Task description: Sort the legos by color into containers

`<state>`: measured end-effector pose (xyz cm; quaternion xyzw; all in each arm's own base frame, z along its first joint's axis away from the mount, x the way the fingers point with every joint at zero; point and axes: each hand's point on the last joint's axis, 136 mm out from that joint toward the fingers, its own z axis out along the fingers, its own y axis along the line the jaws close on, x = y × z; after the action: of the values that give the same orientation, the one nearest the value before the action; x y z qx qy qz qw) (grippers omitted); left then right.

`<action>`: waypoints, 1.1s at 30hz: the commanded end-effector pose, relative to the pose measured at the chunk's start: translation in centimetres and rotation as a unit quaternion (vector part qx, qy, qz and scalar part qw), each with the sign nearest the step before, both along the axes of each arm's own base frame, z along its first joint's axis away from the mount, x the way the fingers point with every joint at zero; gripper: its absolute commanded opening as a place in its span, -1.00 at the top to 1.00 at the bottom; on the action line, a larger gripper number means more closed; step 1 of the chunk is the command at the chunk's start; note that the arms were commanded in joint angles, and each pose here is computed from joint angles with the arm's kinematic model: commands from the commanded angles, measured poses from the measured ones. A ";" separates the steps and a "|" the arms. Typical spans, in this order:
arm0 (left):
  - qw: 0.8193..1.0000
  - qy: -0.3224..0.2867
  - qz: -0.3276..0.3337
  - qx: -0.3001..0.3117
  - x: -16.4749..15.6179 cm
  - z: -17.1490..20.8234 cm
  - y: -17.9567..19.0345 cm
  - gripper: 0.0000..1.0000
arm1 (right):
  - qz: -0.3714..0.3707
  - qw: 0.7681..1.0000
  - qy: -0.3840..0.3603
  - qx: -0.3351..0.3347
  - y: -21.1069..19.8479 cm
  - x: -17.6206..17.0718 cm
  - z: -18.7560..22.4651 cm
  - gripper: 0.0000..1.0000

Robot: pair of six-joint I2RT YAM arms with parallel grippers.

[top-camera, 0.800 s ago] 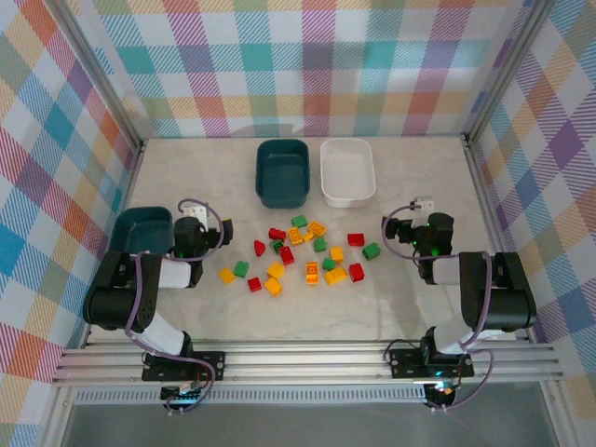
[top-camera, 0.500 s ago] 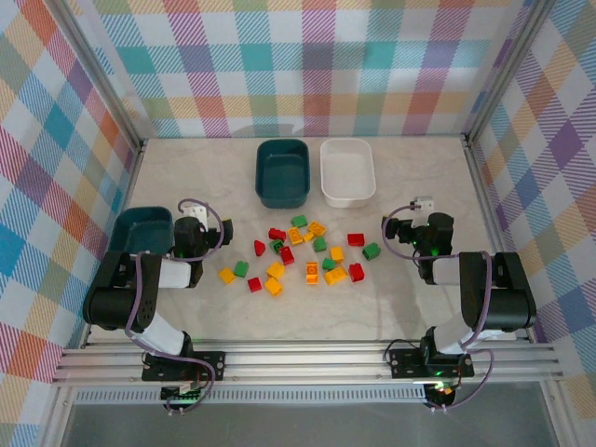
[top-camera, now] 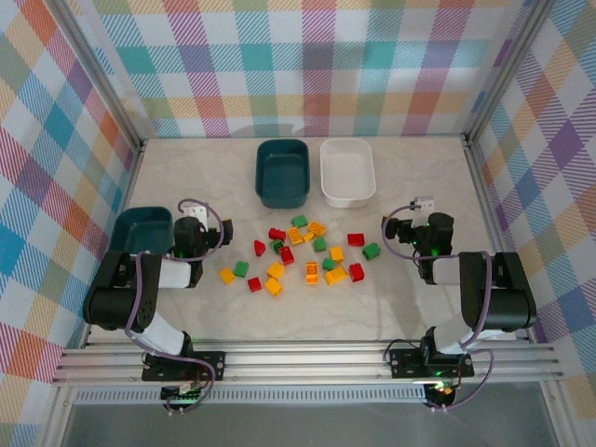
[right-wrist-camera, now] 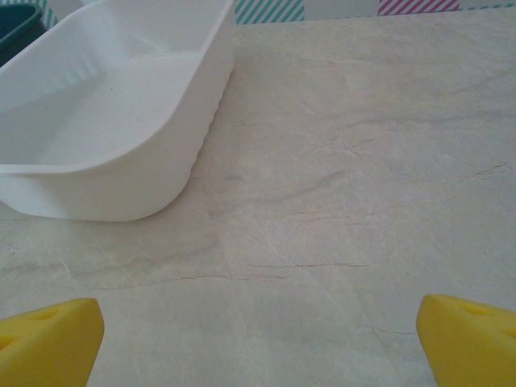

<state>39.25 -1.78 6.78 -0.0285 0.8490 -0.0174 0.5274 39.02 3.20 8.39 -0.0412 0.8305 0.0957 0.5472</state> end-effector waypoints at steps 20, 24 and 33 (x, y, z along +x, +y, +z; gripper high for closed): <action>0.996 0.083 -0.017 0.013 1.9 9.5 -1.1 -1.00 | -0.058 0.998 -0.024 -0.017 -0.6 0.9 9.0 -0.99; 0.996 0.076 -0.031 -0.034 1.3 14.5 -2.3 -1.00 | -0.099 0.995 -0.009 0.020 -0.2 0.2 14.6 -0.99; 0.979 0.025 0.142 -0.146 -2.4 17.7 1.6 -1.00 | -0.119 0.959 0.144 0.213 1.8 0.3 11.8 -0.89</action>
<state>39.18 -3.14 27.62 -0.0826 0.8308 -0.0897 0.5430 40.56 3.33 25.60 0.1442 0.8151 0.1540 0.5395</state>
